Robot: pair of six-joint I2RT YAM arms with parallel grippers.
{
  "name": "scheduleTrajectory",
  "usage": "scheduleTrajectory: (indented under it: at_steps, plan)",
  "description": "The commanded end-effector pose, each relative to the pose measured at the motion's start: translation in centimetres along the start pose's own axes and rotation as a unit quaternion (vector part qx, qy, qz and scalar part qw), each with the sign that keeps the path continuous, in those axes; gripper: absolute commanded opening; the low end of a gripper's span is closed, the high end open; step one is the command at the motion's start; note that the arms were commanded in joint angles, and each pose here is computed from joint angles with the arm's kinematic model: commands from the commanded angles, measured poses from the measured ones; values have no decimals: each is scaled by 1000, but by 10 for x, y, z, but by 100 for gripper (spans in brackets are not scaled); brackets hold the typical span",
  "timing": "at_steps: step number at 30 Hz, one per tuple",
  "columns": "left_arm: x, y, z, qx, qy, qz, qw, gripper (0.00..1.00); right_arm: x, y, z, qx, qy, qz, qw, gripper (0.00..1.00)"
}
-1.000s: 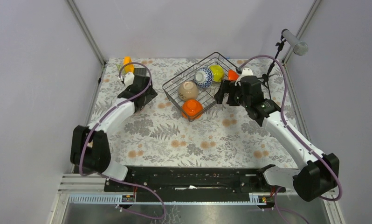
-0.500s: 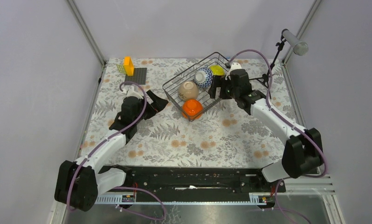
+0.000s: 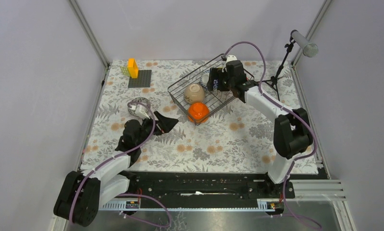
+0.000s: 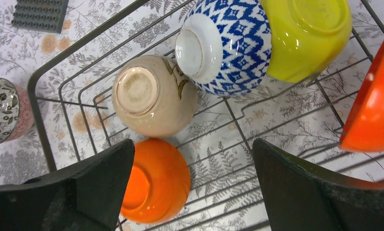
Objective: Unload the bowls from the dish rack
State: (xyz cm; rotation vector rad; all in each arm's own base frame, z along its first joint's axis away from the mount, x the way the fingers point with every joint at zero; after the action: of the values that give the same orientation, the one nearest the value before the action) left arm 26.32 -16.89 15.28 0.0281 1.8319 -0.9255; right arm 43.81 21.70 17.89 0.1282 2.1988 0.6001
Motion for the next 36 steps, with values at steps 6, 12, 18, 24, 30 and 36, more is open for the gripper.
scheduleTrajectory:
  at_steps: [6, 12, 18, 24, 30, 36]
  plan:
    - [-6, -30, -6, 104, -50, 47, 992, 99, -29, -6, 49, -6, -14, 21, 1000, 99]
    - [-7, -31, -5, 108, -47, 46, 992, 99, -36, -20, 69, 8, -17, 34, 999, 99]
    - [-8, -36, -7, 121, -52, 44, 990, 99, -43, -32, 82, 15, -20, 43, 999, 98]
    - [-9, -47, -8, 155, -51, 40, 986, 99, -37, -31, 96, 0, -4, 52, 999, 95]
    - [-8, -48, -8, 160, -46, 33, 985, 99, -31, -34, 107, -1, 6, 60, 998, 94]
    - [-9, -54, -9, 178, -43, 24, 983, 99, -28, -33, 114, -7, 10, 68, 998, 86]
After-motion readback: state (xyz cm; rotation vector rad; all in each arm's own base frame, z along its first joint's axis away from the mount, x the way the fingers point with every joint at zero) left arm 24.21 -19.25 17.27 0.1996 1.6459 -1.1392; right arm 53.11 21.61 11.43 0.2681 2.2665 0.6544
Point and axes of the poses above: each gripper's point midway between its finger pads, its own z axis out along the fingers, its own y axis along the line the jaws close on, x = y × z, the point moved 2 cm from there along -z, back along the fingers, and after that the axes turned 14 degrees about z, right-handed, at the moved point
